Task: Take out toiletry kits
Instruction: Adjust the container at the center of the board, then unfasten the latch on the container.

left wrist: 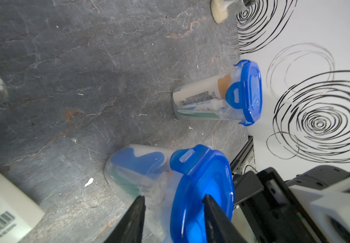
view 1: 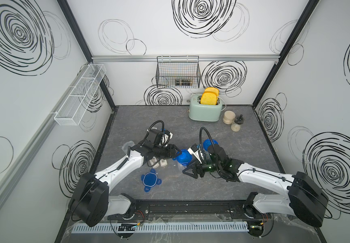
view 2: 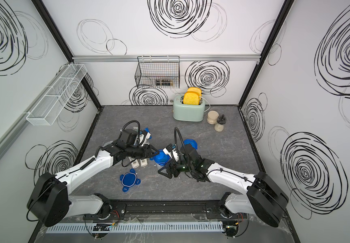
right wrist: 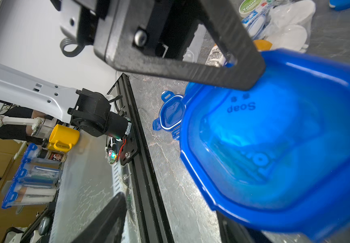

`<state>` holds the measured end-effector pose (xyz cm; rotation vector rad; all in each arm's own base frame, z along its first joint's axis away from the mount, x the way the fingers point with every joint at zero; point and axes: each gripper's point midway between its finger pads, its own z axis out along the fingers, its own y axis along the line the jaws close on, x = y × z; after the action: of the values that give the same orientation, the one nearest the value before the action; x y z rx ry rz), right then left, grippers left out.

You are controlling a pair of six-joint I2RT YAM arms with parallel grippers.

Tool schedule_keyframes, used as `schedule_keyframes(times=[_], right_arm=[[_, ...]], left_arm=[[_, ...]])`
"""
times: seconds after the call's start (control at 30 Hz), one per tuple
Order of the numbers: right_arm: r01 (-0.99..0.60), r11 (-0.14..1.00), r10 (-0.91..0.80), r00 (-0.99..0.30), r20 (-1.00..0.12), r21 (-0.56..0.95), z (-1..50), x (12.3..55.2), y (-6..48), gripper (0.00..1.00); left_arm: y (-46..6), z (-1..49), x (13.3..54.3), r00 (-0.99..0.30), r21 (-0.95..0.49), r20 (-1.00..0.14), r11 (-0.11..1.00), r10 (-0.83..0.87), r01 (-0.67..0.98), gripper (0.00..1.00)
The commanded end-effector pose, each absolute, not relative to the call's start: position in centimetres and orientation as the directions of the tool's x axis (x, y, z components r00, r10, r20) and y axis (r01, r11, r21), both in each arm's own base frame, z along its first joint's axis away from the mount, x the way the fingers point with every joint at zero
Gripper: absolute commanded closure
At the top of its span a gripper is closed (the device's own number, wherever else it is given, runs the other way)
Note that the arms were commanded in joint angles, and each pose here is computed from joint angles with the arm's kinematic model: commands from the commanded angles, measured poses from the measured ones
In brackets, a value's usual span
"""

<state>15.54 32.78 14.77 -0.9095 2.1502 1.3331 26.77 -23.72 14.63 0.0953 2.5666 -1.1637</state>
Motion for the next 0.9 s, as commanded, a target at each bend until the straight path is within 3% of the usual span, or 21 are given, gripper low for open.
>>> schedule_keyframes(times=[0.0, 0.17, 0.37, 0.47, 0.87], right_arm=[[-0.767, 0.293, -0.283, -0.640, -0.714, 0.571, 16.0, 15.3, 32.5, 0.30], [-0.763, 0.304, -0.251, -0.641, -0.725, 0.570, 16.4, 15.7, 31.0, 0.29], [-0.732, 0.322, -0.165, -0.668, -0.726, 0.601, 17.0, 16.8, 29.0, 0.29], [-0.722, 0.327, -0.151, -0.677, -0.721, 0.610, 16.9, 16.9, 28.5, 0.29], [-0.708, 0.307, -0.139, -0.695, -0.705, 0.636, 16.3, 15.8, 27.9, 0.31]], left_arm=[[-22.6, 17.0, 28.1, -0.913, -0.679, -0.401, 0.693, -0.076, 0.241, 0.48], [-20.8, 21.3, 28.7, -0.853, -0.675, -0.496, 0.690, -0.162, 0.261, 0.54], [-26.5, 25.0, 24.4, -0.875, -0.819, -0.470, 0.424, -0.111, 0.386, 0.56], [-29.0, 24.4, 23.4, -0.908, -0.868, -0.412, 0.335, -0.075, 0.366, 0.68], [-30.5, 18.4, 24.3, -0.947, -0.866, -0.318, 0.422, -0.046, 0.270, 0.77]])
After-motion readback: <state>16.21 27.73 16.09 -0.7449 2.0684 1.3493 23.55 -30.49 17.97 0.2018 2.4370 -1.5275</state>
